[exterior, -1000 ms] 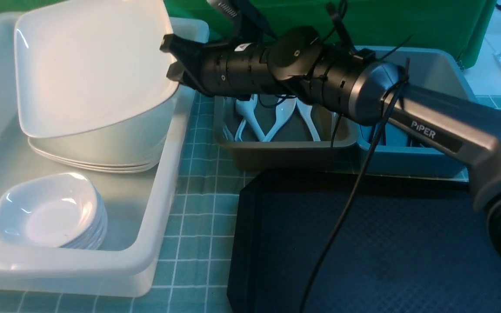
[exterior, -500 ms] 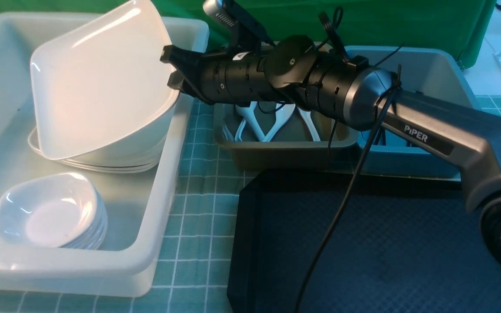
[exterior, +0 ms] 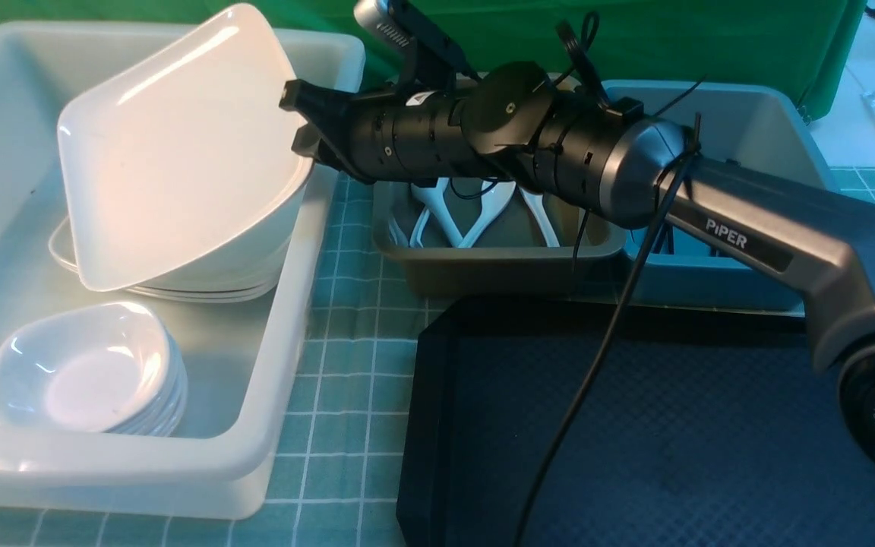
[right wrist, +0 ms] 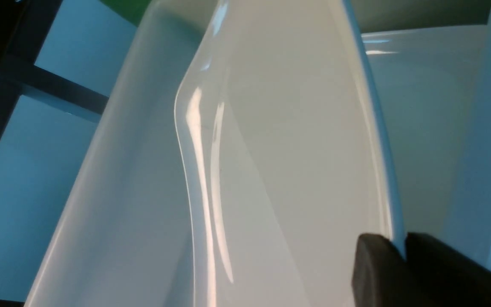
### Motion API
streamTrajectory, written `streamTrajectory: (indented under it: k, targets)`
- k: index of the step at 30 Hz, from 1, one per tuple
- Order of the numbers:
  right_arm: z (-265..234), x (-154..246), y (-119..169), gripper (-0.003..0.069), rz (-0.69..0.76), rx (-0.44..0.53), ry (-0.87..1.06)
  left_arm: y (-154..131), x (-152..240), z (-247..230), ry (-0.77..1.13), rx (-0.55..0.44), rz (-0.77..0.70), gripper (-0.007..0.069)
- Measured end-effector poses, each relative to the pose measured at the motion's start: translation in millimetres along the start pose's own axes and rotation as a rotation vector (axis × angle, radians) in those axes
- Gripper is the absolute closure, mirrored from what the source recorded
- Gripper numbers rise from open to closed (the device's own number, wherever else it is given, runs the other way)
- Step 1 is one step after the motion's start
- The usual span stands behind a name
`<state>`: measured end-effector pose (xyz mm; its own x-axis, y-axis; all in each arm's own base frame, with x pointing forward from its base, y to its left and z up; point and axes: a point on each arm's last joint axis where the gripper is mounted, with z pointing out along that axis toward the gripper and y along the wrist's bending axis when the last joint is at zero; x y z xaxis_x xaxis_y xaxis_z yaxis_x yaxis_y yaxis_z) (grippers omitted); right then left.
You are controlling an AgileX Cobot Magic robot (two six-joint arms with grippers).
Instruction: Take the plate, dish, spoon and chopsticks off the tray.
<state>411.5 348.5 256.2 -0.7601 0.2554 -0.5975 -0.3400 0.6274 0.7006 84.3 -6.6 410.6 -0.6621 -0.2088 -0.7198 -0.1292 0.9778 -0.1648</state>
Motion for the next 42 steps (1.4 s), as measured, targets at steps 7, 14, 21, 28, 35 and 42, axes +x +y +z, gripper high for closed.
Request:
streamTrajectory:
  k: [7, 14, 21, 28, 35, 42]
  targets:
    - [0.1, 1.1, 0.5, 0.0559, -0.001, -0.001, 0.008, 0.0, 0.0, 0.0, 0.0, 0.0, 0.01, 0.0615]
    - [0.1, 0.8, 0.6, 0.0523, 0.004, -0.002, 0.005, 0.1, 0.0, 0.0, 0.0, -0.001, 0.019, 0.0615]
    - [-0.2, -0.6, 1.2, 0.0382, 0.056, -0.005, -0.009, 0.3, -0.2, 0.0, -0.002, -0.004, 0.02, 0.0615]
    - [-2.4, -3.1, 4.6, 0.0256, 0.093, -0.015, -0.014, 0.9, -0.5, 0.0, -0.005, -0.01, 0.027, 0.0615]
    - [-13.0, -6.0, 9.9, 0.026, 0.001, -0.014, 0.046, 0.1, -0.1, 0.0, -0.001, -0.001, 0.049, 0.0615]
    - [-128.6, -77.5, 21.2, 0.0586, -0.382, 0.173, 0.088, -3.6, 1.9, -0.1, 0.019, 0.041, 0.09, 0.0615]
